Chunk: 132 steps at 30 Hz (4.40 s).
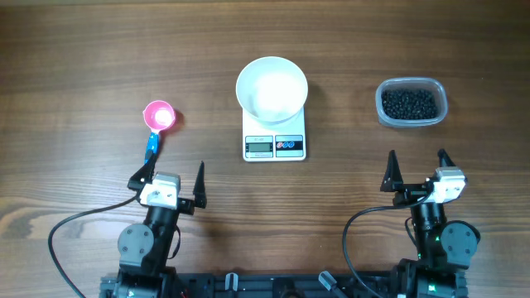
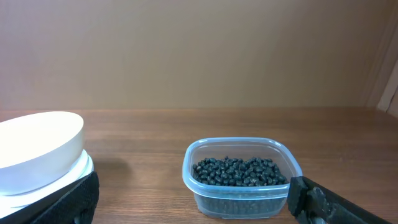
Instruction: Scoop item into bowl and weigh 150g on scale
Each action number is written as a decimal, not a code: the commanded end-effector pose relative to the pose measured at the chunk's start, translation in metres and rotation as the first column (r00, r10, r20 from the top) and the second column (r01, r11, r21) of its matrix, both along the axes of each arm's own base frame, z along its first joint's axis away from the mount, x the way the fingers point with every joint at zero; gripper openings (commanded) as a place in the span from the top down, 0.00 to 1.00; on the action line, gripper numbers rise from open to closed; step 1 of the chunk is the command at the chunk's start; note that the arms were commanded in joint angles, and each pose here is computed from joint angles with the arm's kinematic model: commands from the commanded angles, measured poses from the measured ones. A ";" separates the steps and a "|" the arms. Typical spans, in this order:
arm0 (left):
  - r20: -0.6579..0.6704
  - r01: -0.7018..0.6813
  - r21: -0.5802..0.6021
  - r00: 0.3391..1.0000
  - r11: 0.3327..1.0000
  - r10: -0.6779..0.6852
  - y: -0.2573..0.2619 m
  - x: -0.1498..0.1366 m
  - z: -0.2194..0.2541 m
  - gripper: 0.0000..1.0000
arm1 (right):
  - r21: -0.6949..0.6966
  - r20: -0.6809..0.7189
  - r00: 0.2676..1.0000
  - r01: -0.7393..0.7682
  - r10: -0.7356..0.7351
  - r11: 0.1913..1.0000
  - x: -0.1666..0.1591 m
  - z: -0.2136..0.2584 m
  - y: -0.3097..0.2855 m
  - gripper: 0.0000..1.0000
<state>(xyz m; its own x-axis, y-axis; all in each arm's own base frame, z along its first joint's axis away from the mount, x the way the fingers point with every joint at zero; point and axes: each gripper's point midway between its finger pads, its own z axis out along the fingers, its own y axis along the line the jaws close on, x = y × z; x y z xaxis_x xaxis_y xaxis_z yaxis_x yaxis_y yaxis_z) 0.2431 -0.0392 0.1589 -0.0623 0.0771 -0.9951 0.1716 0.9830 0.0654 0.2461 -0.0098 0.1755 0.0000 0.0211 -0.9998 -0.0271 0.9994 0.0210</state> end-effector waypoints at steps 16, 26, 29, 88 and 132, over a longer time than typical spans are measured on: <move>0.000 -0.008 -0.014 1.000 1.000 0.008 0.002 0.000 -0.002 0.00 | -0.004 0.012 1.000 0.012 -0.012 1.000 0.000 0.002 -0.002 0.00; 0.000 -0.008 -0.014 1.000 1.000 0.008 0.002 0.000 -0.002 0.00 | -0.004 0.012 1.000 0.012 -0.012 1.000 0.000 0.002 -0.002 0.00; 0.000 -0.008 -0.014 1.000 1.000 0.008 0.002 0.000 -0.002 0.00 | -0.004 0.011 1.000 0.012 -0.012 1.000 0.000 0.002 -0.002 0.00; -0.003 -0.008 -0.013 1.000 1.000 0.008 0.002 0.000 -0.002 0.00 | -0.004 0.012 1.000 0.012 -0.012 1.000 0.000 0.002 -0.002 0.00; -0.123 0.188 -0.033 0.974 0.982 -0.190 -0.034 0.011 0.051 0.00 | 0.005 0.013 1.000 0.011 -0.011 1.000 0.000 0.003 -0.002 0.00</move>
<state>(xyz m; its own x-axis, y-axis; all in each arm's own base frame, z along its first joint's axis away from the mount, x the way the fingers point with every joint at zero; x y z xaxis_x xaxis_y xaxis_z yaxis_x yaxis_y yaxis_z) 0.2504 -0.0625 0.1777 -0.1819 0.0932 -0.9789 0.3026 0.9525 0.0345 0.2461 -0.0099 0.1755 0.0000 0.0214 -0.9998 -0.0267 0.9994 0.0214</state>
